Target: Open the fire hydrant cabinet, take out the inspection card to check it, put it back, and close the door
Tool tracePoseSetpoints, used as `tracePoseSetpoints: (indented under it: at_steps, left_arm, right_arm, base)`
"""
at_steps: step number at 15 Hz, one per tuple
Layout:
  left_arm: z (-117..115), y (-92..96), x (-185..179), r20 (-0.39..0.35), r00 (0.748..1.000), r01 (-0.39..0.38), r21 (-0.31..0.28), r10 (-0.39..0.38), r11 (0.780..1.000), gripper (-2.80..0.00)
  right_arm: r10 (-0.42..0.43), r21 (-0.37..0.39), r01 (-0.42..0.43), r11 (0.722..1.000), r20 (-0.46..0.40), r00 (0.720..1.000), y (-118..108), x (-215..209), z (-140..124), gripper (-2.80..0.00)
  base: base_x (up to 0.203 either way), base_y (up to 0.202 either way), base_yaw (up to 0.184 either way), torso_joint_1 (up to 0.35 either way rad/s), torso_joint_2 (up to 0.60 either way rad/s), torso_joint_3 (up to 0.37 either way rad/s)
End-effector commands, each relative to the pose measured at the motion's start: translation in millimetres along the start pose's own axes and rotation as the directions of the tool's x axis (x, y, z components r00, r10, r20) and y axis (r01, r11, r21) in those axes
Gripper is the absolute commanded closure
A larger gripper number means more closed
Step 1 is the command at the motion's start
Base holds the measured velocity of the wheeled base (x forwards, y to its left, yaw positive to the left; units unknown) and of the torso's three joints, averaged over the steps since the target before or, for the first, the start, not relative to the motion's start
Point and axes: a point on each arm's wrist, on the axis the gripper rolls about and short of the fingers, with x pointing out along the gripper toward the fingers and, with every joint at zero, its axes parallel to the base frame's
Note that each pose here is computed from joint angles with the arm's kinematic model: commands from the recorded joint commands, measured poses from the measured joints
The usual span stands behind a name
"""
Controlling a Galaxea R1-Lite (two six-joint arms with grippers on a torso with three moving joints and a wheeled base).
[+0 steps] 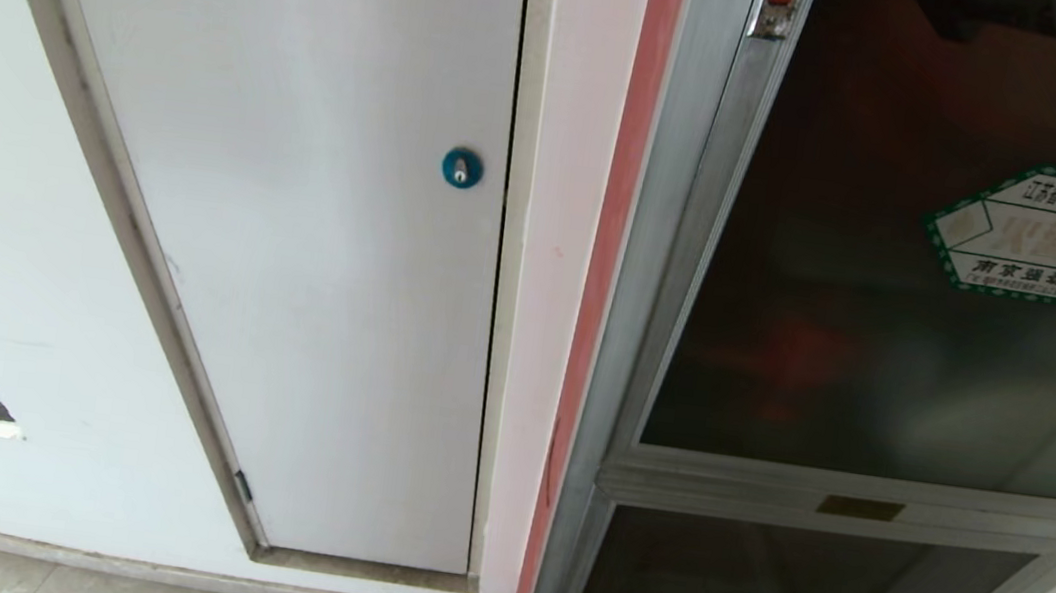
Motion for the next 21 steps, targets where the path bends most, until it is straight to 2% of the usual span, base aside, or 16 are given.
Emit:
tracePoseSetpoints:
  at_steps: [1,12,21]
  left_arm:
    - [0,0.0,0,-0.001,1.000,0.000,0.000,0.000,1.000,0.00]
    - [0,0.0,0,-0.001,1.000,0.000,0.000,0.000,1.000,0.00]
    - [0,0.0,0,-0.001,1.000,0.001,0.000,-0.001,1.000,0.00]
  right_arm:
    - [-0.005,0.002,0.005,1.000,-0.009,1.000,-1,2,-2,0.00]
    - [-0.026,0.002,0.026,1.000,-0.031,0.999,-9,13,-10,0.00]
    - [-0.045,-0.003,0.045,0.999,-0.012,0.999,-16,12,-7,0.00]
  base:
    - [0.000,0.000,0.000,0.000,0.00,0.000]
    - [0.000,0.000,0.000,0.000,0.00,0.000]
    - [0.000,0.000,0.000,0.000,0.00,0.000]
